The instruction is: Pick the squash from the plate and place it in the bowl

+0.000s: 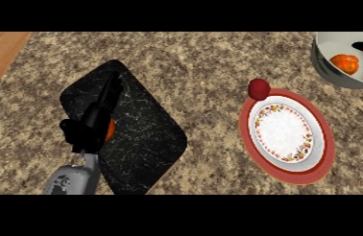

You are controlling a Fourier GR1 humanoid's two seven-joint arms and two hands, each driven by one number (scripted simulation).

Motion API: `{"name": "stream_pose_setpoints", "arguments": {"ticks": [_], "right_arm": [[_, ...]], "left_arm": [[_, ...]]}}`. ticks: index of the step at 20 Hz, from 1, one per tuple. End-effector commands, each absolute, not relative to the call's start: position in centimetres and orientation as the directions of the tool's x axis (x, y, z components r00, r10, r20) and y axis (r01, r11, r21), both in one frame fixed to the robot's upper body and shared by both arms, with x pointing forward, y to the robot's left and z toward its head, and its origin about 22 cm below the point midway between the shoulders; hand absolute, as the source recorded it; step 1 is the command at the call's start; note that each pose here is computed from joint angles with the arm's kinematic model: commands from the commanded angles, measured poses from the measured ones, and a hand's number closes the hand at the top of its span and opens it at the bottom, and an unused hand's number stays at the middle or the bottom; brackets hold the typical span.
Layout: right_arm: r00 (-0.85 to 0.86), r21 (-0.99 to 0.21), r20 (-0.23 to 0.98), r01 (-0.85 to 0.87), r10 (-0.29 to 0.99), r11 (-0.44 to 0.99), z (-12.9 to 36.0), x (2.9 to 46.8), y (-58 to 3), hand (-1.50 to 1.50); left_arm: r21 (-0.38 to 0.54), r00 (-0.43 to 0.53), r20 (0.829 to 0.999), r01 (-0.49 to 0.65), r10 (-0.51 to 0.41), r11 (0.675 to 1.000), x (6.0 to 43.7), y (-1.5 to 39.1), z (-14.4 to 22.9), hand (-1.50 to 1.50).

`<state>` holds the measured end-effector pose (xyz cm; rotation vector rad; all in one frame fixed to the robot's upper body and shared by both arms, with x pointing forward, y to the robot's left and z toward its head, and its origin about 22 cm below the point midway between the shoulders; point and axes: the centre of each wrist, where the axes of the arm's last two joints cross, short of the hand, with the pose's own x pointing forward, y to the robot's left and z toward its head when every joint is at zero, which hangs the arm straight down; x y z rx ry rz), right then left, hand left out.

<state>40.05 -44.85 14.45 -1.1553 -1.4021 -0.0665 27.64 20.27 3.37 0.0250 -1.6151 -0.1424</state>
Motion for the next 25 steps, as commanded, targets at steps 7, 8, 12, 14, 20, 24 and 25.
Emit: {"name": "stream_pose_setpoints", "arguments": {"ticks": [7, 8, 12, 14, 20, 24, 25], "right_arm": [[0.129, -0.372, 0.897, 0.736, 0.422, 0.566, 17.3, 38.5, -48.0, -1.50], [0.111, -0.347, 0.910, 0.731, 0.399, 0.588, 16.7, 37.2, -49.4, -1.50], [0.061, -0.281, 0.939, 0.706, 0.340, 0.650, 15.8, 36.2, -50.3, -1.50], [0.036, -0.251, 0.948, 0.696, 0.316, 0.673, 14.9, 35.8, -50.3, -1.50], [0.014, -0.274, 0.938, 0.645, 0.348, 0.713, 11.8, 34.0, -50.7, -1.50], [0.021, -0.273, 0.942, 0.631, 0.336, 0.726, 11.9, 32.6, -51.4, -1.50], [0.019, -0.260, 0.946, 0.640, 0.324, 0.723, 10.5, 32.3, -50.8, -1.50]], "left_arm": [[0.112, -0.038, 0.993, 0.051, -0.110, 0.992, 27.8, 19.7, 2.6, 0.00], [0.113, -0.024, 0.993, 0.050, -0.112, 0.992, 27.5, 21.2, 2.6, 0.00], [0.111, -0.025, 0.994, 0.047, -0.110, 0.993, 27.8, 20.4, 2.7, 0.00], [0.114, -0.024, 0.993, 0.018, -0.113, 0.993, 25.3, 21.8, 2.2, 0.00], [0.112, -0.019, 0.994, 0.013, -0.112, 0.994, 28.0, 22.3, 2.4, 0.00], [0.100, -0.024, 0.995, 0.011, -0.100, 0.995, 27.2, 21.5, 3.8, 0.00], [0.116, -0.006, 0.993, 0.027, -0.116, 0.993, 27.0, 20.9, 2.8, 0.00]]}}
